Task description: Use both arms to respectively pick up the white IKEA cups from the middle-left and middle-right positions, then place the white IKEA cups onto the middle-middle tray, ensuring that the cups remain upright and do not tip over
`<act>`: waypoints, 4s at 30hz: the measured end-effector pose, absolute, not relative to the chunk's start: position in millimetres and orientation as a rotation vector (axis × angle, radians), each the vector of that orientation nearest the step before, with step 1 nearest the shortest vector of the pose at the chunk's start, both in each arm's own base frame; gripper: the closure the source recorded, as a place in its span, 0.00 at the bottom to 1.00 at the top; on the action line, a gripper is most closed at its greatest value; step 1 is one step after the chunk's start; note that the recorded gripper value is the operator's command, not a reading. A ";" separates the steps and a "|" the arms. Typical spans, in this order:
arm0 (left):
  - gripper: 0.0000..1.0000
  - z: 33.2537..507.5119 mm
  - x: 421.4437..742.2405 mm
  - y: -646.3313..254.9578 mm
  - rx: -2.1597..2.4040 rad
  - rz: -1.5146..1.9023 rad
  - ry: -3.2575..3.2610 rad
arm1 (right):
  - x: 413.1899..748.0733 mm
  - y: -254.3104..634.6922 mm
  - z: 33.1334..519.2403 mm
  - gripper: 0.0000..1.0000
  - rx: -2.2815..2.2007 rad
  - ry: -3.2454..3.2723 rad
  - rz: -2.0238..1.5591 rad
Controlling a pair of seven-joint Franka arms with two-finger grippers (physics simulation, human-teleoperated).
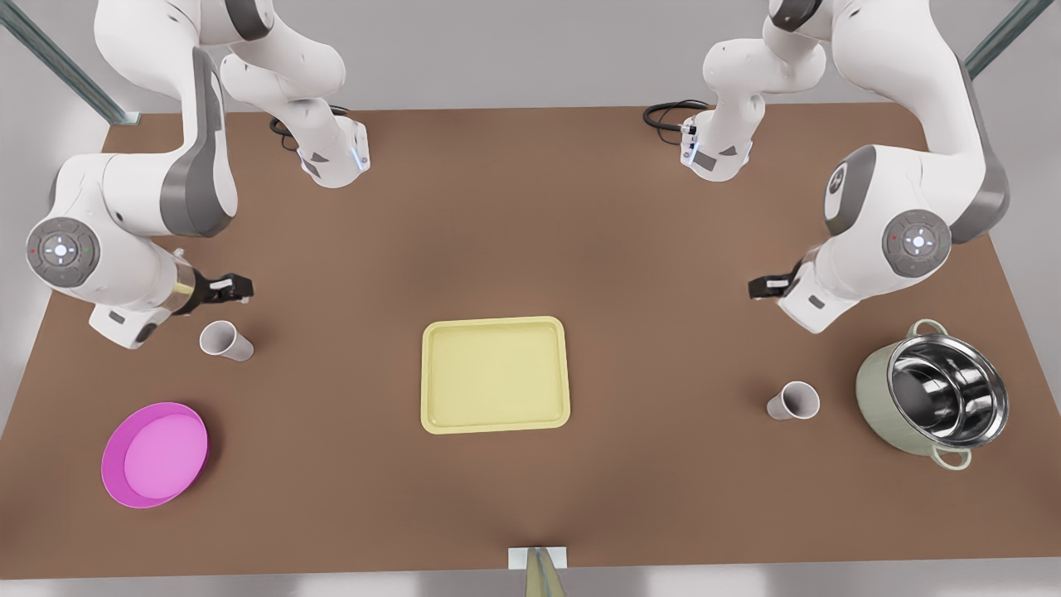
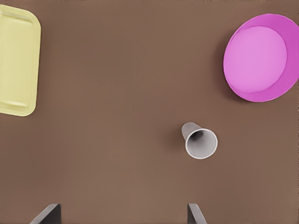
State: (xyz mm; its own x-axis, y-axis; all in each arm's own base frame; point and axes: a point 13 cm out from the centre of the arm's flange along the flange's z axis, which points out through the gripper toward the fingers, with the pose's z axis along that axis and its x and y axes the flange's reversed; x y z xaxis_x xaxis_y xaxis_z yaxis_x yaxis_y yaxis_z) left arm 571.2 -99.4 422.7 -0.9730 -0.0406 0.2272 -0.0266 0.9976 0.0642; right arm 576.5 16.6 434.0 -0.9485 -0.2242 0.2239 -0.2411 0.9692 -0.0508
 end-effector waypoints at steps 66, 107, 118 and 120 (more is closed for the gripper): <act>0.00 97.5 580.4 -465.7 0.516 0.214 -2.855 | 609.1 -7.2 171.0 0.79 0.736 -2.956 -0.167; 0.00 449.2 549.3 -118.8 0.359 -0.195 -2.887 | 586.7 318.2 121.2 0.00 0.111 -3.033 -0.192; 0.00 438.7 547.2 -110.8 0.175 -0.156 -2.853 | 620.3 235.3 174.7 0.00 -0.112 -3.044 -0.197; 0.00 439.6 547.5 -107.4 0.155 -0.148 -2.853 | 651.2 160.6 167.6 0.00 -0.232 -3.036 -0.193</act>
State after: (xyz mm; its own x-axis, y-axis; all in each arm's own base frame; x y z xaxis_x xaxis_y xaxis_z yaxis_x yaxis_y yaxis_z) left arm 547.5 -107.4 439.6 -0.9551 -0.1203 0.2707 -0.0916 0.9890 0.1163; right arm 651.2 160.6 167.6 -0.9844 0.1450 0.0996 0.1565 0.9805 0.1185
